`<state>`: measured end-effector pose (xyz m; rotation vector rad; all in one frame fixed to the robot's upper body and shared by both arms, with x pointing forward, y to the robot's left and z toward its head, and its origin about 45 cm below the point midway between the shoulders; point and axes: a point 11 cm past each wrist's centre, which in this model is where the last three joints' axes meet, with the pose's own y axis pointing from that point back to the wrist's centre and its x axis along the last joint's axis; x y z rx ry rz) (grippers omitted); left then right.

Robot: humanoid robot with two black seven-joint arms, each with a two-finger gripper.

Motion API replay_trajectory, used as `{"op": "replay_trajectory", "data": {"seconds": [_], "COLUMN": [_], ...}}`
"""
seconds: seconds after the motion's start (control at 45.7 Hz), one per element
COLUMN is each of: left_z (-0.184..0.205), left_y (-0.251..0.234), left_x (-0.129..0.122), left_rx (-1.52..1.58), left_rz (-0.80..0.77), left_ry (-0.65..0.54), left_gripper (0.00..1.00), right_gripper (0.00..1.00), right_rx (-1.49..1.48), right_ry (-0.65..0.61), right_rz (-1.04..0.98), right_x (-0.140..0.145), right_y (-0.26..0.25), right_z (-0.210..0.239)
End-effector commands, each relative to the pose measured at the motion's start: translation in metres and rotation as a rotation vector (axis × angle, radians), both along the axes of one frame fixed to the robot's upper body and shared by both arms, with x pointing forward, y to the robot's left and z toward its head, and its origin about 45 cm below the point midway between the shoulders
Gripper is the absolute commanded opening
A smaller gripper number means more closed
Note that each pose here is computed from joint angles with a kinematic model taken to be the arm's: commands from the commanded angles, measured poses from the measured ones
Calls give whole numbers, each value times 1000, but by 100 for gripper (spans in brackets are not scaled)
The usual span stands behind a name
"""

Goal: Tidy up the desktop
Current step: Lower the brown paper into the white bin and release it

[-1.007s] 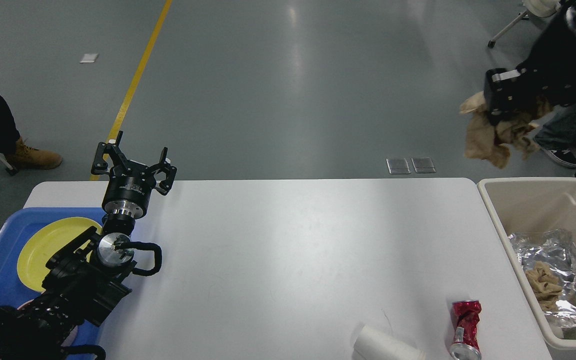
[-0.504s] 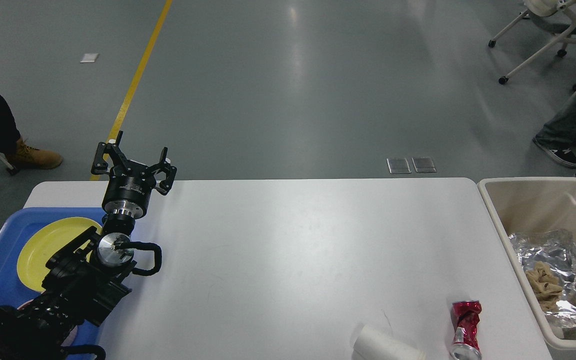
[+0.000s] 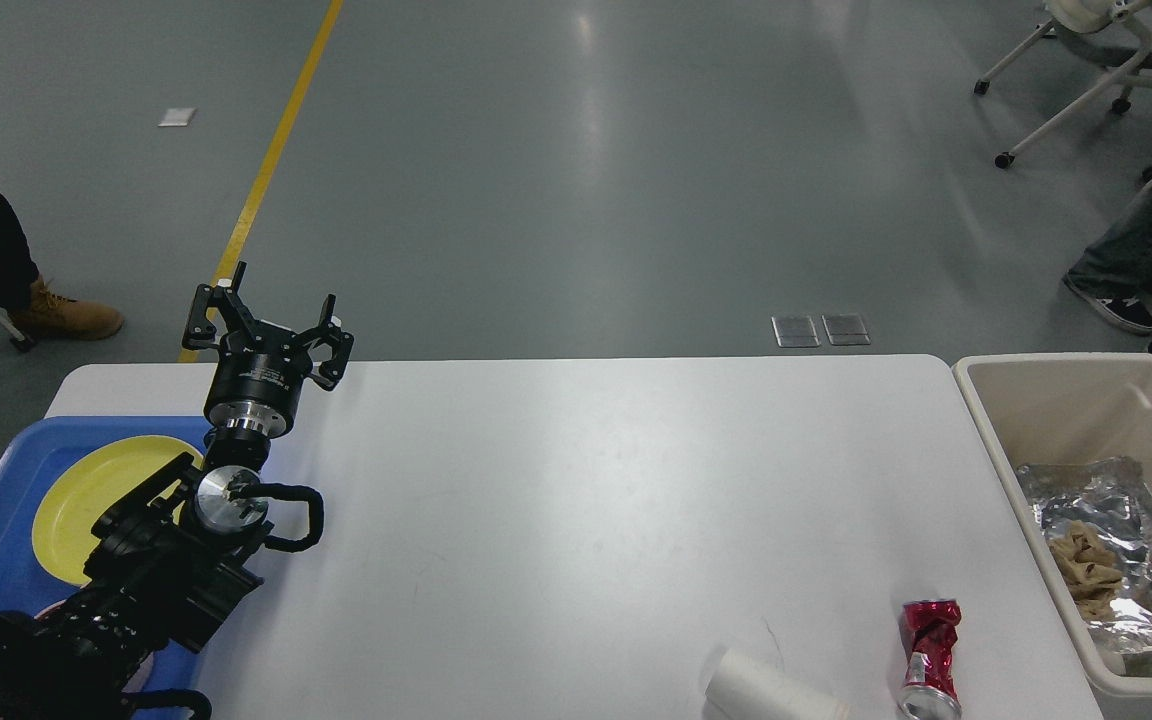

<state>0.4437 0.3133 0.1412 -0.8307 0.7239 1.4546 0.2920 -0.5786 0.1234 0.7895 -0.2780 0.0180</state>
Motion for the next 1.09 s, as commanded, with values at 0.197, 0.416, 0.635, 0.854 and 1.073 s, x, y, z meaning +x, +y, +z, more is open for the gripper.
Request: {"op": "replay_trajectory", "data": {"seconds": [0.197, 0.416, 0.635, 0.854, 1.073], "left_z": [0, 0, 0, 0, 0], "left_y": [0, 0, 0, 0, 0], "left_x": [0, 0, 0, 0, 0], "left_rx": [0, 0, 0, 0, 0], "left_rz": [0, 0, 0, 0, 0], "left_ry": [0, 0, 0, 0, 0], "left_gripper": [96, 96, 96, 96, 96], "right_gripper": [0, 0, 0, 0, 42], "right_rx": [21, 34, 68, 88, 100], "right_ry": [19, 20, 41, 47, -21], "right_rz": [70, 77, 89, 92, 100], "right_x": [-19, -18, -24, -27, -18], "right_y": [19, 26, 43, 51, 55], "right_z": [-43, -48, -66, -74, -75]}}
